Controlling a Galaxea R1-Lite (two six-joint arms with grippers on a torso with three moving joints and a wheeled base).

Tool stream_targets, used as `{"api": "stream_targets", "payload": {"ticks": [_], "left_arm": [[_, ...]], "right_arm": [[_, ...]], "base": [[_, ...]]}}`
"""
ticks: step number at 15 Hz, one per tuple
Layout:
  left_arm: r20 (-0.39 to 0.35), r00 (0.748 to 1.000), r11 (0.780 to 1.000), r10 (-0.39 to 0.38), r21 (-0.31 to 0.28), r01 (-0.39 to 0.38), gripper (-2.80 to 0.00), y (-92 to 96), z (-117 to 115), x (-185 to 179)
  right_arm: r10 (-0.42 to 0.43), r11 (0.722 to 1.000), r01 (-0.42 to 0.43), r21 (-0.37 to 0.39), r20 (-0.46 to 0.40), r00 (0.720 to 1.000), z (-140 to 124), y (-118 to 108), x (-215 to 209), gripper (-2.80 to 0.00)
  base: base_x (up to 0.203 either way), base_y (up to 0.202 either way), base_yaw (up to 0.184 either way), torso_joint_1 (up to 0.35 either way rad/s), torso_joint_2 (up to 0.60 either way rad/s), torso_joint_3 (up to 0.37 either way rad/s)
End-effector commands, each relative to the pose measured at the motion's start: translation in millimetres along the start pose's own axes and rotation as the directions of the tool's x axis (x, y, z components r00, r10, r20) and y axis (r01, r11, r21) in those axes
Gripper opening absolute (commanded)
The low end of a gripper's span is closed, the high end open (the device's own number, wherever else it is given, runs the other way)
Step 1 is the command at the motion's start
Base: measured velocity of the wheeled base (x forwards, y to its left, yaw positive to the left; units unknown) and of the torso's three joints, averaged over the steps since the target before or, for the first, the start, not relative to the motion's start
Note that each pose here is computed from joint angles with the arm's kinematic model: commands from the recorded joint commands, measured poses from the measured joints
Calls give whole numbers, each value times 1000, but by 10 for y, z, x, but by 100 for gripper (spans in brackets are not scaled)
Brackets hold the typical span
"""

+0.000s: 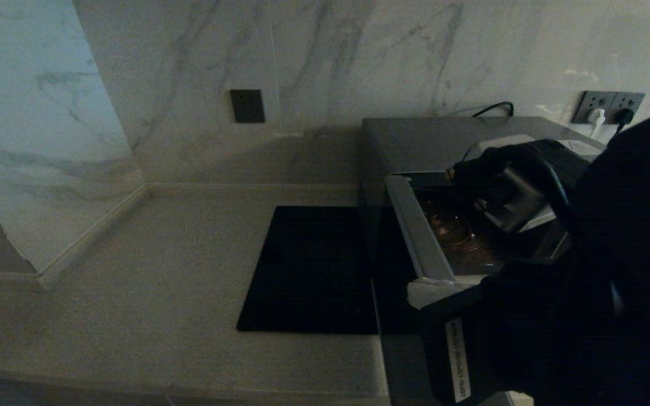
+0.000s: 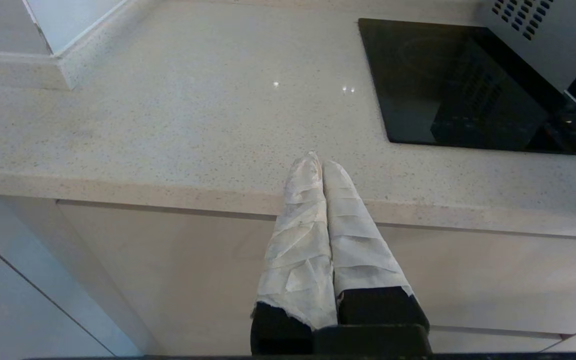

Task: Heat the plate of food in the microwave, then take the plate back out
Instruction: Close the microwave oven

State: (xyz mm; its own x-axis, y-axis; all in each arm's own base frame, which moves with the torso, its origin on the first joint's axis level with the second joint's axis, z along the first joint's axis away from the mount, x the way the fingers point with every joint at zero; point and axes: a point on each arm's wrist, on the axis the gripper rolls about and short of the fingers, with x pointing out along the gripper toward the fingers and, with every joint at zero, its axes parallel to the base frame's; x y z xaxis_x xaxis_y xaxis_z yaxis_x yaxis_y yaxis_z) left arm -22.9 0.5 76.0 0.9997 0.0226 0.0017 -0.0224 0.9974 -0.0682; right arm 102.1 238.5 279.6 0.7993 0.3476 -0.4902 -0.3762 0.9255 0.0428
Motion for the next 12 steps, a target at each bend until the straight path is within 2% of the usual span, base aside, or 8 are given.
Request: {"api": "stream_targets", "payload": {"ticks": [1,7,12], "left_arm": [[0,1000,1000,0,-1,0,-280,0,0,0],[0,1000,1000,0,-1,0,-280,0,0,0],[0,1000,1000,0,-1,0,-280,0,0,0]], "right_arm": [[-10,1000,10,-11,-13,1000,-37,19,38,-280],[-31,999,31,-22,-39,999,-132,0,79,-280],[-71,997,70,-18,-37,997,-164,-133,-19,-280]], "base": [[0,0,0,0,0,0],[0,0,0,0,0,0],[0,0,0,0,0,0]]}}
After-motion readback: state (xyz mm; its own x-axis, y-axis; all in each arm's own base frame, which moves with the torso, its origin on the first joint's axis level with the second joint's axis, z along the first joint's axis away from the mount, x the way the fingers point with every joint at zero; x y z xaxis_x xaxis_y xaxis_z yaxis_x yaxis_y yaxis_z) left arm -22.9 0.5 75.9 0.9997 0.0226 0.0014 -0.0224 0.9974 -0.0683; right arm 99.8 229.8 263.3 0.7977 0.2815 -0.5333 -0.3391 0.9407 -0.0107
